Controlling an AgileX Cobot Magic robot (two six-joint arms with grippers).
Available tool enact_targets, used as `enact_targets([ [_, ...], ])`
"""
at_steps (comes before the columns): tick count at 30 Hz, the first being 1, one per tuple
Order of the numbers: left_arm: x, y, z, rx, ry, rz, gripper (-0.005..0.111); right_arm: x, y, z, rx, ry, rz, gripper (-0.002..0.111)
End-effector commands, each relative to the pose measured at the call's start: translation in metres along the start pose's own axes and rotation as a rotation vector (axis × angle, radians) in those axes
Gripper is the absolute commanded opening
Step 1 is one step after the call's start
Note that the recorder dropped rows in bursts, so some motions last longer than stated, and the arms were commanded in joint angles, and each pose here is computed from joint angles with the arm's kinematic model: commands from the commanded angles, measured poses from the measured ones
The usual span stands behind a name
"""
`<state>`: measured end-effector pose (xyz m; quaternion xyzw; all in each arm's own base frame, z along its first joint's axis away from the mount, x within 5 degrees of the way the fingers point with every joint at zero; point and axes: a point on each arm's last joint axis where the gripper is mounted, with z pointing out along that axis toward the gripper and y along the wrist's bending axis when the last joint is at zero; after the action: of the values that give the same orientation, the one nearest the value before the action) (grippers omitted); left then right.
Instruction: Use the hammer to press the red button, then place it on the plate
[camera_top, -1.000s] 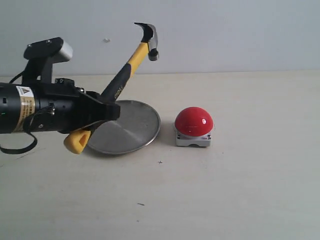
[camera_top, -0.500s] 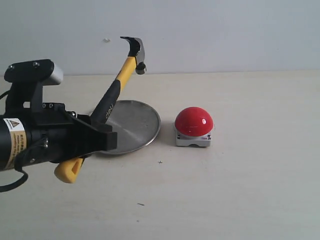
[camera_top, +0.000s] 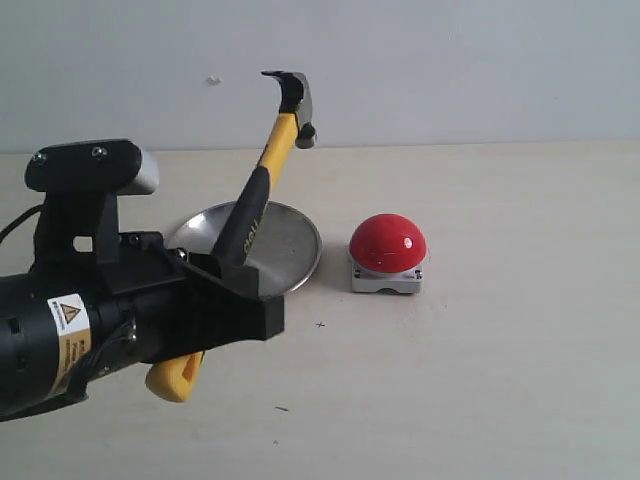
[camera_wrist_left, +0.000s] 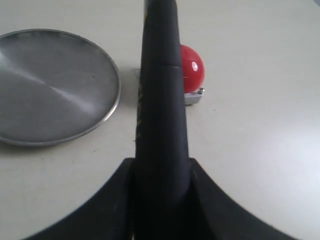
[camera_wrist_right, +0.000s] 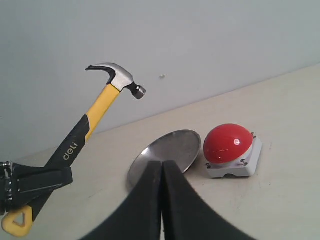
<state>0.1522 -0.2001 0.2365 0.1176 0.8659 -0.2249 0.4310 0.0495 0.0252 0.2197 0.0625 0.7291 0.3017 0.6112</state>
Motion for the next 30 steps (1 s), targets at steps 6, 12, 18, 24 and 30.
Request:
enact_targets([
  [6,0.004,-0.025,-0.009,0.105,-0.024,0.128,0.0,-0.004,-0.002,0.0,0.018,-0.059,-0.084,0.0],
  [12,0.014,-0.029,0.012,0.069,0.027,0.171,0.0,-0.006,-0.003,-0.001,0.026,-0.075,-0.116,0.0],
  [18,0.012,-0.044,0.035,0.065,0.035,0.215,0.0,-0.006,-0.003,-0.001,0.027,-0.078,-0.151,0.0],
  [24,0.012,-0.05,0.054,0.042,0.045,0.22,0.0,-0.006,-0.003,-0.001,0.028,-0.074,-0.161,0.0],
  [30,0.018,-0.045,0.067,0.013,0.078,0.22,0.0,-0.005,-0.003,-0.001,0.027,-0.068,-0.159,0.0],
])
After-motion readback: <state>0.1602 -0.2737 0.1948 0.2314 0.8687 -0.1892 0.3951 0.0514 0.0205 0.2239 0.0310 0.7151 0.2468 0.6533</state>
